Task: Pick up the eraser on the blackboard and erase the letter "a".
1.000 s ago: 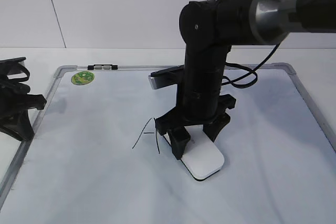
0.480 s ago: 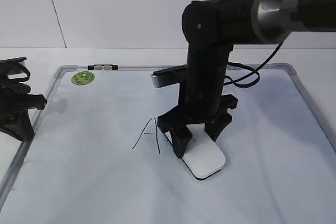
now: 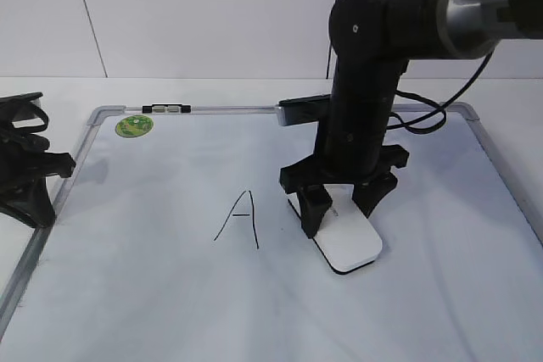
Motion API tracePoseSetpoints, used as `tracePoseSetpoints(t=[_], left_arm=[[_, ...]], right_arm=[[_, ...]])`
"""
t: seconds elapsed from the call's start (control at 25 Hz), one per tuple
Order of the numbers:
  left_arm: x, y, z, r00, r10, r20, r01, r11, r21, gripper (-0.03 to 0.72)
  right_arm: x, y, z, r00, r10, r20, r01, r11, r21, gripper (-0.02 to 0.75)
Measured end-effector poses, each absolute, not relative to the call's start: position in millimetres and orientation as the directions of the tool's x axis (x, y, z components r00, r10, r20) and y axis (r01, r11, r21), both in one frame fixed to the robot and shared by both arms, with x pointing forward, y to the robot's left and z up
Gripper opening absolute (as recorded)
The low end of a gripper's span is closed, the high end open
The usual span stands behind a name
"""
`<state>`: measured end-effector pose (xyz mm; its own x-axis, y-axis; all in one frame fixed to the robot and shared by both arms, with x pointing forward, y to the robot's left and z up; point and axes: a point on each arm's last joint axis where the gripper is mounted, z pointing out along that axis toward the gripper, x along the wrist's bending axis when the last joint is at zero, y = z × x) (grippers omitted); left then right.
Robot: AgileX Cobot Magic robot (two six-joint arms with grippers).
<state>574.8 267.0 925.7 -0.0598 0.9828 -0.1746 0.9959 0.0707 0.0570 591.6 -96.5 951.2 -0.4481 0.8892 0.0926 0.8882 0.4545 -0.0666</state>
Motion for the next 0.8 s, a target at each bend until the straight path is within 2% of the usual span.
tracePoseSetpoints(t=[0.4,0.8], left_arm=[[574.8,267.0,925.7,-0.06,0.983,-0.175,0.996,0.071,0.057,0.038],[574.8,267.1,925.7,-0.059,0.983,-0.173,0.996,0.069,0.057,0.042]], right_arm=[[604.1,-105.5,955.8,-0.414,0.908,0.066,0.908,0.417,-0.042,0.54],[624.3,-133.4,992.2,-0.338,0.941,0.025,0.939,0.335,0.074,0.54]])
